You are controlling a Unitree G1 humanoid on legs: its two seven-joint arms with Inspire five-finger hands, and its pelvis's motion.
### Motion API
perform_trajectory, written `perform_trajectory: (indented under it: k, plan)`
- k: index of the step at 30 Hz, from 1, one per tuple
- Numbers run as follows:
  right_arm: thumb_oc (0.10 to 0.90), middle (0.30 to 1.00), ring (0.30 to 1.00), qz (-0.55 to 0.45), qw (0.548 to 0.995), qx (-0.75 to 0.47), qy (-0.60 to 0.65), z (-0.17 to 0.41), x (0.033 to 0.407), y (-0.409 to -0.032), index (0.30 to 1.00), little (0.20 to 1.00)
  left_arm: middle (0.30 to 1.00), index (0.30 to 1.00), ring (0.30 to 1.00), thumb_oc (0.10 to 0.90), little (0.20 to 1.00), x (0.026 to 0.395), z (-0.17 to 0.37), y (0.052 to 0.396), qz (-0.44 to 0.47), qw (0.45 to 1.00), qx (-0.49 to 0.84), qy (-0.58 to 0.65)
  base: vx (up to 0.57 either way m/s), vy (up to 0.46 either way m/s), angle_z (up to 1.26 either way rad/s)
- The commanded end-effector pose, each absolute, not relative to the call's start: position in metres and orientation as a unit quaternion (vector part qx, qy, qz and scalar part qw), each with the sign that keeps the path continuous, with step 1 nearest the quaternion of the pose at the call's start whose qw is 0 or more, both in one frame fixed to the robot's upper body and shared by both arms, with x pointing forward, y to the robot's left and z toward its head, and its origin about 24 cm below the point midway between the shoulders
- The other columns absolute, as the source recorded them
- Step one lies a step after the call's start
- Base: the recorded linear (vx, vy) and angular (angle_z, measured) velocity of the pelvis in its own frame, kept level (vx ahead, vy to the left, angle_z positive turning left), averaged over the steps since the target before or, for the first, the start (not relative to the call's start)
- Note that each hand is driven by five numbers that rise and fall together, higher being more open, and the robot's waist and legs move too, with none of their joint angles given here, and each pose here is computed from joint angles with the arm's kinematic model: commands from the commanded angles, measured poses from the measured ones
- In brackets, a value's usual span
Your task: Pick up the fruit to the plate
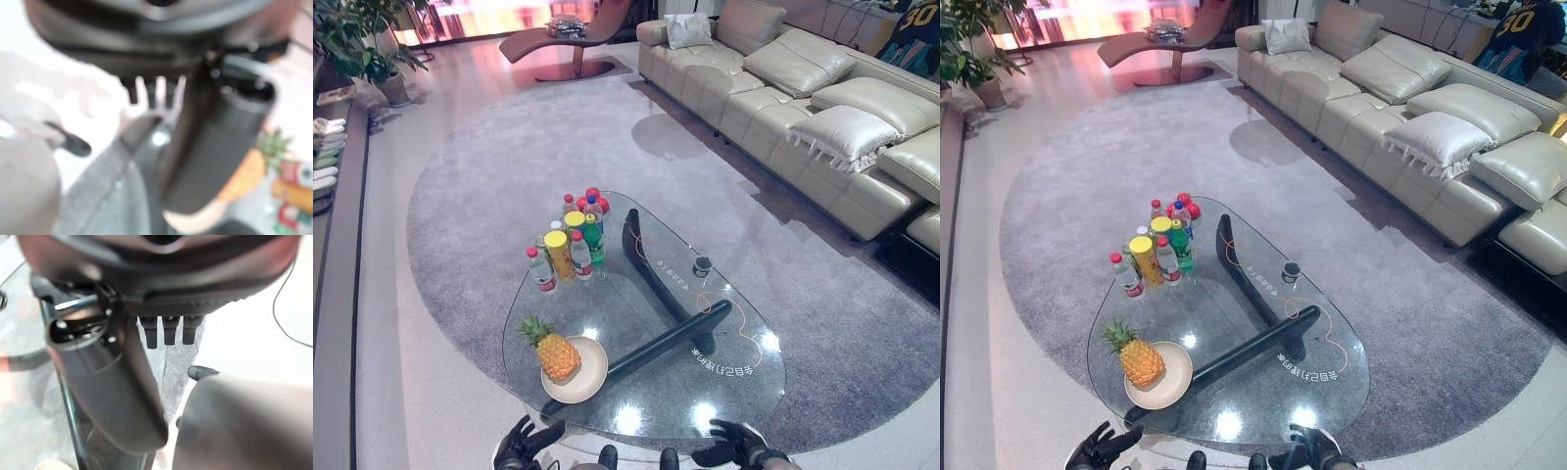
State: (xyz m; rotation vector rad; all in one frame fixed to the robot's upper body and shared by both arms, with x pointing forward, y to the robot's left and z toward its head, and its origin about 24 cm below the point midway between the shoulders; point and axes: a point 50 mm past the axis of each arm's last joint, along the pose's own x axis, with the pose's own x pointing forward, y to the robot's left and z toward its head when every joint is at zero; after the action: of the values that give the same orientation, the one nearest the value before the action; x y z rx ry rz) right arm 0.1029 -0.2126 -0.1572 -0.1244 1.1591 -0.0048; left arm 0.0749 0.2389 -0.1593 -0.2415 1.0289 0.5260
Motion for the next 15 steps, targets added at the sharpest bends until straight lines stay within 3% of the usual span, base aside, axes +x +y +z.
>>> perform_trajectory:
  k: [1, 9, 15]
  plan:
    - [0.800, 0.900, 0.900, -0.023, 0.852, -0.029, 0.523, -0.154, 0.118, -0.213, 0.900, 0.900, 0.900, 0.900, 0.900, 0.800, 0.900, 0.100, -0.155, 0.240, 0.204, 0.850, -0.094, 0.476, 0.00, 0.000, 0.00]
    - [0.800, 0.900, 0.900, -0.041, 0.797, -0.022, 0.602, -0.168, 0.080, -0.219, 0.900, 0.900, 0.900, 0.900, 0.900, 0.800, 0.900, 0.093, -0.161, 0.232, 0.181, 0.829, -0.093, 0.521, 0.02, 0.014, -0.04]
    - [0.800, 0.900, 0.900, -0.059, 0.780, -0.015, 0.623, -0.170, 0.069, -0.220, 0.900, 0.900, 0.900, 0.900, 0.900, 0.800, 0.900, 0.089, -0.163, 0.229, 0.182, 0.822, -0.104, 0.529, 0.02, 0.010, -0.09]
